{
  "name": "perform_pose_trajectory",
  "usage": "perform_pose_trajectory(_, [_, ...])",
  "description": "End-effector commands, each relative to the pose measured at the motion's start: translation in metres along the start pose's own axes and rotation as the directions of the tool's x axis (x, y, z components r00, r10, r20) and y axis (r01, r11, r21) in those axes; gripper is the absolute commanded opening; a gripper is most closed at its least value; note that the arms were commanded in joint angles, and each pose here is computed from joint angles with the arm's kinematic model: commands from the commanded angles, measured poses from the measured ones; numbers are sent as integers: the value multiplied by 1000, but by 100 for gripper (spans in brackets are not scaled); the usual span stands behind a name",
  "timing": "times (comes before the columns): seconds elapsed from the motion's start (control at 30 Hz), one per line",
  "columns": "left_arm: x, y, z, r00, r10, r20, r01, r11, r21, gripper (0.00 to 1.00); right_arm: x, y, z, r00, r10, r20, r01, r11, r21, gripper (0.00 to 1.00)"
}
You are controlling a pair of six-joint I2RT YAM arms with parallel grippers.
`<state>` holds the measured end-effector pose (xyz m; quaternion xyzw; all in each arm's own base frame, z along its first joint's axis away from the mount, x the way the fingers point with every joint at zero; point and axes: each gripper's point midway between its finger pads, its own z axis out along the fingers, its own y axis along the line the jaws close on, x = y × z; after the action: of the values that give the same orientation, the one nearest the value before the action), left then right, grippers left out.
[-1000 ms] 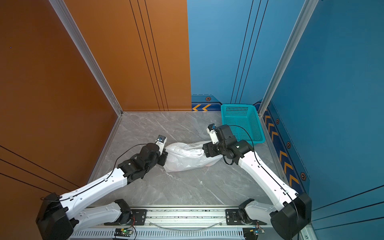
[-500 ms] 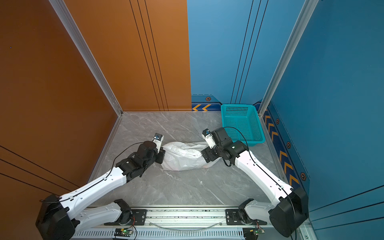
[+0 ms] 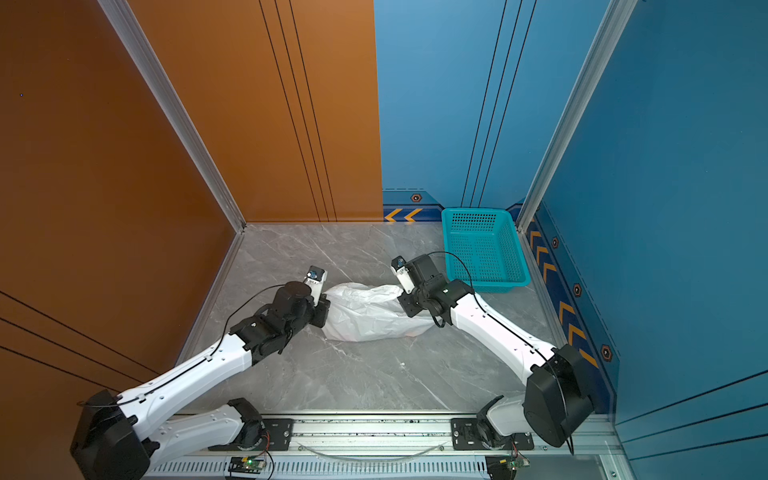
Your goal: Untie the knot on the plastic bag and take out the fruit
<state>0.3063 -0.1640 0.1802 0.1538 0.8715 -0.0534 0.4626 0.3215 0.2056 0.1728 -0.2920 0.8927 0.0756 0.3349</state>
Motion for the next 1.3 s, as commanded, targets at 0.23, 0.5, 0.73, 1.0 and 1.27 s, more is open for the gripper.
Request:
perform_pose_trajectory(0.23, [20, 19, -4, 997, -49, -66, 45, 997, -63, 0, -1, -56, -60, 929, 318, 190, -331, 943, 38, 1])
perform_pose_trajectory(0.5, [-9, -1, -25, 1000, 25, 15, -25, 999, -27, 72, -14, -46, -69, 903, 379, 202, -378, 925, -42, 0])
perform_pose_trajectory(0.73, [-48, -33, -62, 986, 110, 126, -110, 994, -10, 98, -25, -37, -76, 893, 401, 202, -396, 916, -69, 0])
perform_pose_trajectory(1.0, [-81, -91, -36, 983, 113, 142, -130, 985, 112, 98, -33, -24, -88, 888, 397, 230, -385, 918, -98, 0])
perform_pose_trajectory(1.27, [-106, -121, -1, 976, 109, 190, -135, 983, 127, 98, -40, -17, -100, 881, 395, 260, -376, 919, -120, 0])
